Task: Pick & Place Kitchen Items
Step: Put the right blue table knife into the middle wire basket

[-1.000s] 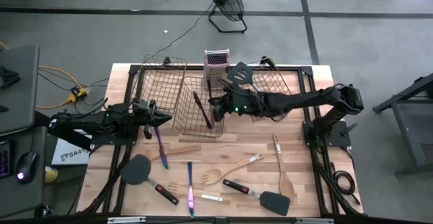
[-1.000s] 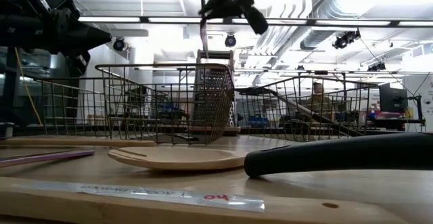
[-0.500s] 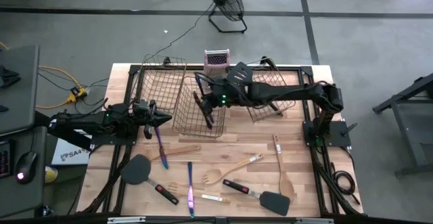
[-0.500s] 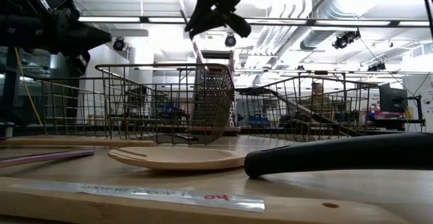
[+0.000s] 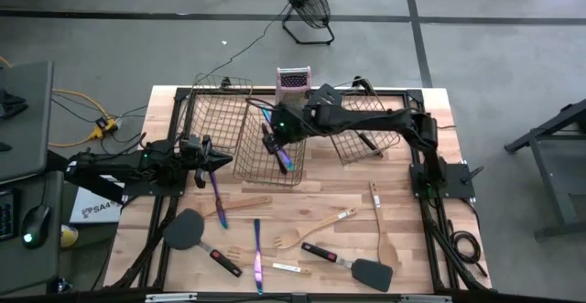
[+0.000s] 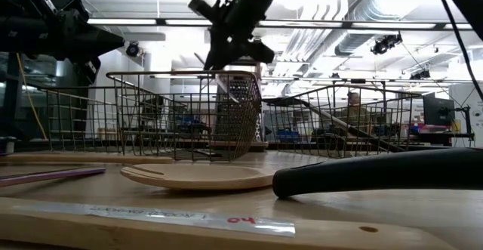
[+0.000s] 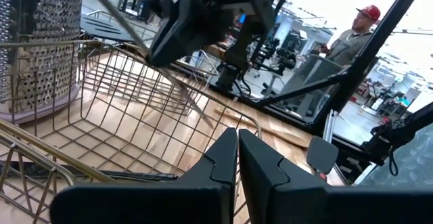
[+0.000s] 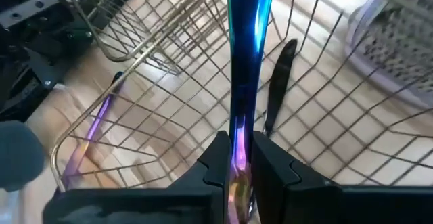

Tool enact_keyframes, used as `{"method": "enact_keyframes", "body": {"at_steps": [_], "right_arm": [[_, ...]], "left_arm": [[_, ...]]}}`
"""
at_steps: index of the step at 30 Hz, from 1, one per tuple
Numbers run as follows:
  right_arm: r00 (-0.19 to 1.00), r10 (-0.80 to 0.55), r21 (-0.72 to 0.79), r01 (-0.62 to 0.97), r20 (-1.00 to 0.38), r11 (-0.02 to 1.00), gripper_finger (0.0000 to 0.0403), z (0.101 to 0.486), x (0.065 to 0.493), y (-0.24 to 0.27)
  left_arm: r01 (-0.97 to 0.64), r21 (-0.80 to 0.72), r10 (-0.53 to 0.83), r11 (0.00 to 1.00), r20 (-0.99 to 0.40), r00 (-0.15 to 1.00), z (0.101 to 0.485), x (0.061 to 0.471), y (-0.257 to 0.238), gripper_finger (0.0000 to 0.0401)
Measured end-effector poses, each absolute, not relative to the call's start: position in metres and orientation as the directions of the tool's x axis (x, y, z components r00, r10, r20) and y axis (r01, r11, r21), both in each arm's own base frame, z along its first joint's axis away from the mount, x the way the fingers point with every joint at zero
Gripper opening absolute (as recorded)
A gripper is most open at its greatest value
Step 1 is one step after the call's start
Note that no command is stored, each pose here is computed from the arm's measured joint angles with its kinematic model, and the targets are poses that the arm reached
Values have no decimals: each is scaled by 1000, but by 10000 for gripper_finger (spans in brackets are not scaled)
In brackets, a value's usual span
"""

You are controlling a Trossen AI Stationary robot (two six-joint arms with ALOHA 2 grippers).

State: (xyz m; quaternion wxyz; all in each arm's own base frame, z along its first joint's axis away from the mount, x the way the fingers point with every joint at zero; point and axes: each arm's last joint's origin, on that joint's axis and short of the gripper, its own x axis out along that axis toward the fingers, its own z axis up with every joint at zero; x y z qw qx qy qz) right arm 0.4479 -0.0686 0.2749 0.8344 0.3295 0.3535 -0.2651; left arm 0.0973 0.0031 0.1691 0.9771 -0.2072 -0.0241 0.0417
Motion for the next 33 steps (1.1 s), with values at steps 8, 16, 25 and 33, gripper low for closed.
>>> {"method": "enact_keyframes", "body": {"at_steps": [8, 16, 25, 33], "right_arm": [[558, -165, 357, 702, -813, 616, 30, 247, 455, -75], [496, -187, 288, 727, -848, 624, 30, 233, 453, -84], [486, -169, 280, 716, -857, 640, 31, 223, 457, -84], [494, -169, 239, 657, -853, 715, 31, 221, 460, -82]], "left_arm": [[-71, -407, 91, 911, 30, 995, 169, 97, 3, 15], [-72, -407, 92, 911, 30, 995, 169, 97, 3, 15], [-72, -407, 92, 911, 30, 995, 169, 97, 3, 15], [-72, -407, 92, 911, 30, 995, 169, 97, 3, 15]]}}
